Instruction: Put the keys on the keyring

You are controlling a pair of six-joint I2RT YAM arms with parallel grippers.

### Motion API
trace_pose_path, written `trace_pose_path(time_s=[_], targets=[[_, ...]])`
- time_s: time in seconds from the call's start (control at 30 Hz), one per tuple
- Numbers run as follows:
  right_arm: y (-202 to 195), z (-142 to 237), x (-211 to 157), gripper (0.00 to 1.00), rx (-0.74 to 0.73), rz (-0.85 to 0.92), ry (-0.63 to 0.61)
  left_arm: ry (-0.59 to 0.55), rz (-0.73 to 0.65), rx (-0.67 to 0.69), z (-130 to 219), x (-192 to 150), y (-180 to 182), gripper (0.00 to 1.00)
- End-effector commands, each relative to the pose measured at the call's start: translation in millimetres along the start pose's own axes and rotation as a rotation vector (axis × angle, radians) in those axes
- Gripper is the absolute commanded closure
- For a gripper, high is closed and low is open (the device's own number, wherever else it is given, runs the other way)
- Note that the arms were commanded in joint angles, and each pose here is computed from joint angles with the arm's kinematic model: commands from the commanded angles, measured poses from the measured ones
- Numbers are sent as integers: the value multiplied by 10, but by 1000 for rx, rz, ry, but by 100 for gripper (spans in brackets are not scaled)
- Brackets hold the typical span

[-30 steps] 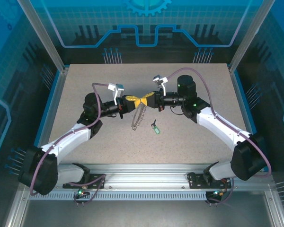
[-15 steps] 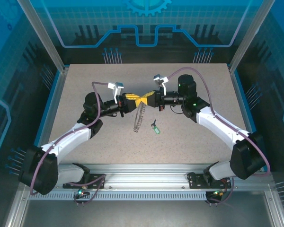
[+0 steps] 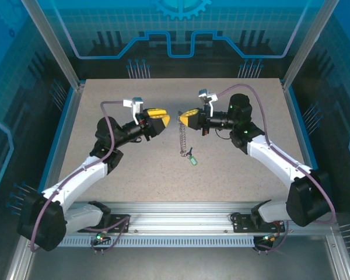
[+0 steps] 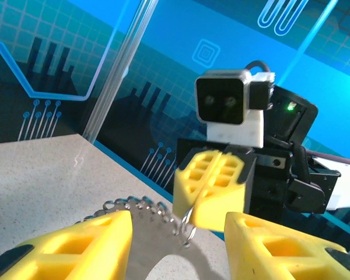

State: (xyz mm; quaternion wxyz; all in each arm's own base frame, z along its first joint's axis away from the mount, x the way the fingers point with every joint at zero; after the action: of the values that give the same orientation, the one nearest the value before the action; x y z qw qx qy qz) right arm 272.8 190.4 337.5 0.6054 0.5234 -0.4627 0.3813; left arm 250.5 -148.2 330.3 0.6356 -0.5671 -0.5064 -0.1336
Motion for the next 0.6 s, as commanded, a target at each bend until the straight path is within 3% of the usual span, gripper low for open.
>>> trace_pose_path(time_s=[0.0, 0.57], targets=[[137, 81, 169, 100, 14, 84, -64, 23, 38, -49, -46, -4, -24, 52], [90, 65, 171, 100, -42, 33, -127, 37, 109, -167, -224, -61, -64, 58]])
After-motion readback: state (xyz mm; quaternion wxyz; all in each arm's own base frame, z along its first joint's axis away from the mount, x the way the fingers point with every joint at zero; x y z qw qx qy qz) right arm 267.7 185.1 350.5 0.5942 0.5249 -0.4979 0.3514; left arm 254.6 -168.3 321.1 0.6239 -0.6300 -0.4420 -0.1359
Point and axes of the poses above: each hand's point on the last joint's axis, 136 mm out from that joint toward the fingers, its own z axis back along the fingers, its own y axis along the line the jaws close on, x = y × z, the point moved 10 cm from there along z, back along the fingers, and after that the axes turned 8 degrees about z, right-handed, at the moved point
